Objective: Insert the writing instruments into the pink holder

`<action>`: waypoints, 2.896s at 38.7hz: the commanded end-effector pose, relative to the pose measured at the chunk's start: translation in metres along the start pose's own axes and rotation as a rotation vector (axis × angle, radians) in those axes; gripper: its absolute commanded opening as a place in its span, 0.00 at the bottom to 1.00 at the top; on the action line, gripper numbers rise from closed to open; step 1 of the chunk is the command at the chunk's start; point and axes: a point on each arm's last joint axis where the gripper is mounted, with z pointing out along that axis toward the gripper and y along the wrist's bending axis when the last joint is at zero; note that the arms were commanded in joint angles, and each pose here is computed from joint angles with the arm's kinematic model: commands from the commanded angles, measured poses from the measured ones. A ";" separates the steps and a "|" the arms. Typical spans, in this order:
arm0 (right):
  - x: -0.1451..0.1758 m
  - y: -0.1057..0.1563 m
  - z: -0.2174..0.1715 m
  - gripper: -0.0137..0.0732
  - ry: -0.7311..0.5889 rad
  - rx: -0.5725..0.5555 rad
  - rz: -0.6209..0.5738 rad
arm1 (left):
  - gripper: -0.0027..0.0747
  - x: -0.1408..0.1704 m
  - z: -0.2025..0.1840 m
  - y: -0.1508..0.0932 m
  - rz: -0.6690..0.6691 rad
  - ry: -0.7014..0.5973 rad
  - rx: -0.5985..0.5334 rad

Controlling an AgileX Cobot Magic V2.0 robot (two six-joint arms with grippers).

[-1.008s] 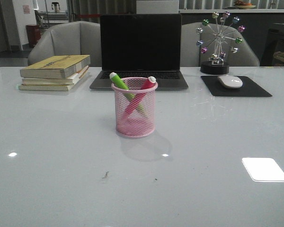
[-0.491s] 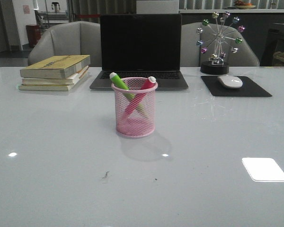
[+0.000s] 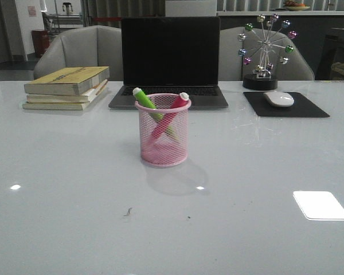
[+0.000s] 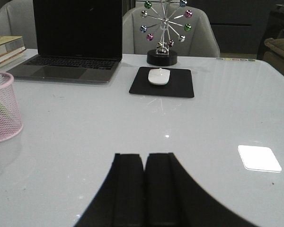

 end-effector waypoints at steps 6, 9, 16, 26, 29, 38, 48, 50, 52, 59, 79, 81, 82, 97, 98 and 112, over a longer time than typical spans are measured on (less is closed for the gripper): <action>-0.007 -0.001 0.000 0.19 -0.073 0.008 -0.009 | 0.53 -0.017 -0.002 0.002 -0.011 -0.106 -0.013; -0.007 -0.001 0.000 0.19 -0.073 0.008 -0.009 | 0.53 -0.017 -0.002 0.002 -0.011 -0.106 -0.013; -0.007 -0.001 0.000 0.19 -0.073 0.008 -0.009 | 0.53 -0.017 -0.002 0.002 -0.011 -0.106 -0.013; -0.007 -0.001 0.000 0.19 -0.073 0.008 -0.009 | 0.53 -0.017 -0.002 0.002 -0.011 -0.106 -0.013; -0.007 -0.001 0.000 0.19 -0.073 0.008 -0.009 | 0.53 -0.017 -0.003 0.002 -0.001 -0.111 -0.015; -0.007 -0.001 0.000 0.19 -0.073 0.008 -0.009 | 0.53 -0.012 -0.027 0.001 -0.003 -0.173 -0.020; -0.007 -0.001 0.000 0.19 -0.073 0.008 -0.009 | 0.53 0.029 -0.054 -0.003 -0.003 -0.248 -0.027; -0.007 -0.001 0.000 0.19 -0.073 0.008 -0.009 | 0.53 0.039 -0.056 -0.004 -0.003 -0.256 -0.028; -0.007 -0.001 0.000 0.19 -0.073 0.008 -0.009 | 0.53 0.048 -0.054 -0.004 -0.003 -0.237 -0.026; -0.007 -0.001 0.000 0.19 -0.072 0.008 -0.009 | 0.53 0.068 -0.045 -0.006 0.039 -0.159 -0.026; -0.007 -0.001 0.000 0.19 -0.072 0.008 -0.009 | 0.16 0.115 -0.035 -0.011 0.028 -0.073 -0.013; -0.007 -0.001 0.000 0.19 -0.072 0.008 -0.009 | 0.16 0.115 -0.035 -0.011 0.028 -0.075 -0.013; -0.007 -0.001 0.000 0.19 -0.072 0.008 -0.009 | 0.16 0.115 -0.035 -0.011 0.028 -0.075 -0.013; -0.007 -0.001 0.000 0.19 -0.072 0.008 -0.009 | 0.16 0.117 -0.035 -0.011 0.025 -0.047 -0.011; -0.007 -0.001 0.000 0.19 -0.072 0.008 -0.009 | 0.16 0.117 -0.035 -0.011 0.025 -0.047 -0.011; -0.007 -0.001 0.000 0.19 -0.072 0.008 -0.009 | 0.16 0.117 -0.035 -0.011 0.025 -0.048 -0.011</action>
